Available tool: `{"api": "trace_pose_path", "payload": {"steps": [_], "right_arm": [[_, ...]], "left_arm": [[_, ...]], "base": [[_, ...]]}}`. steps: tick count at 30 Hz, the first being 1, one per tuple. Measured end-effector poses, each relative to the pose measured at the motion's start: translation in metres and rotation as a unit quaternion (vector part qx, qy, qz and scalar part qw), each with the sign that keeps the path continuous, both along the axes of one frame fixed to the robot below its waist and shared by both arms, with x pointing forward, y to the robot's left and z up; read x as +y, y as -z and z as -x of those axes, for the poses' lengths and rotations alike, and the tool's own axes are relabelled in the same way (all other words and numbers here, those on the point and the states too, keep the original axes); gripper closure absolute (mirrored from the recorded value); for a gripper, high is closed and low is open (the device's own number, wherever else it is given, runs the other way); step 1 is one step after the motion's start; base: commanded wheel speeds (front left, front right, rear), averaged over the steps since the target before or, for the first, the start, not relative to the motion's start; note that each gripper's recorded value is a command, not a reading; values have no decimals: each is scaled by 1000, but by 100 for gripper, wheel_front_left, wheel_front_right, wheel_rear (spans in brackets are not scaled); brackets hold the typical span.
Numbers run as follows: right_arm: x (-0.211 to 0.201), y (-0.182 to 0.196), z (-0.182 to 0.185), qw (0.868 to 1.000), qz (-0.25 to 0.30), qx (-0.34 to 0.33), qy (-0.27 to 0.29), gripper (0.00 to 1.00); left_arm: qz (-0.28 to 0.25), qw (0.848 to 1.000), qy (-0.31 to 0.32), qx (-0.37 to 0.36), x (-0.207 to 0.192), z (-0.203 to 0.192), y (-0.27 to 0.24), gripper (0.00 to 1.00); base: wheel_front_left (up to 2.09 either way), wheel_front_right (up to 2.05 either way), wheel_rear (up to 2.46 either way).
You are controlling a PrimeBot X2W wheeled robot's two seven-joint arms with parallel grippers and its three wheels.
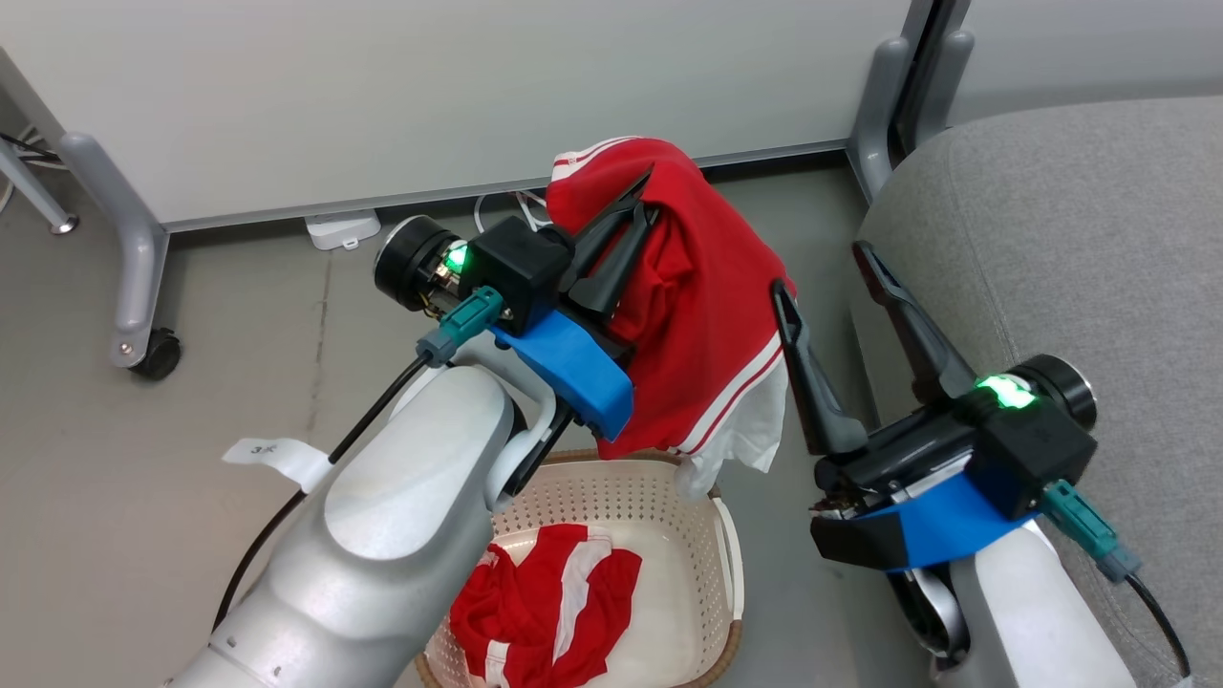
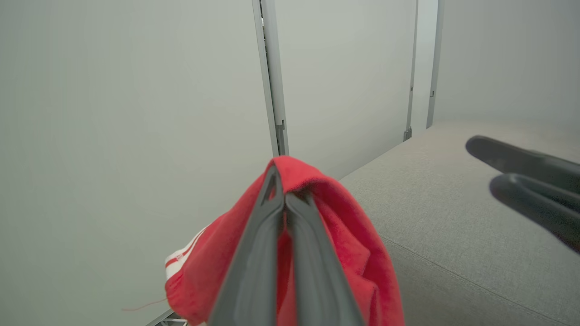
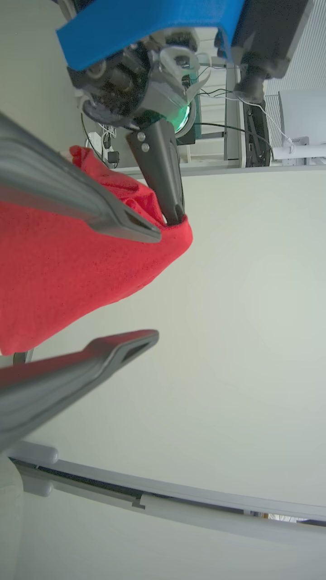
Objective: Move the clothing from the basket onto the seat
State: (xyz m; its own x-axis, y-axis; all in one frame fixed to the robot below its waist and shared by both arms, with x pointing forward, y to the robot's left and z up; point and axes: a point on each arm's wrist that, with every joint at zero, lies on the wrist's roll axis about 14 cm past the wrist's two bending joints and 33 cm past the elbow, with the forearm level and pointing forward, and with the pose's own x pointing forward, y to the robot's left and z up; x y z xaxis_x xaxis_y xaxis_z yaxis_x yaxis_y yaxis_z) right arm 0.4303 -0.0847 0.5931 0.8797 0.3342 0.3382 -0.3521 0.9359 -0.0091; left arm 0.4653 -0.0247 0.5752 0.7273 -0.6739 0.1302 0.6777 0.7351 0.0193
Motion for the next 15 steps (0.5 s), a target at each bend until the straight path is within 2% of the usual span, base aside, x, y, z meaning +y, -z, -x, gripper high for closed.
{"api": "trace_pose_path", "payload": {"steps": [8, 15], "right_arm": [[43, -11, -7, 998, 18, -18, -64, 0], [55, 20, -22, 996, 50, 24, -77, 0]], "left_arm": [[0, 1000, 2, -1, -1, 0, 1, 100], [0, 1000, 7, 0, -4, 1, 3, 100]], "base": [[0, 0, 0], [0, 0, 0]]}}
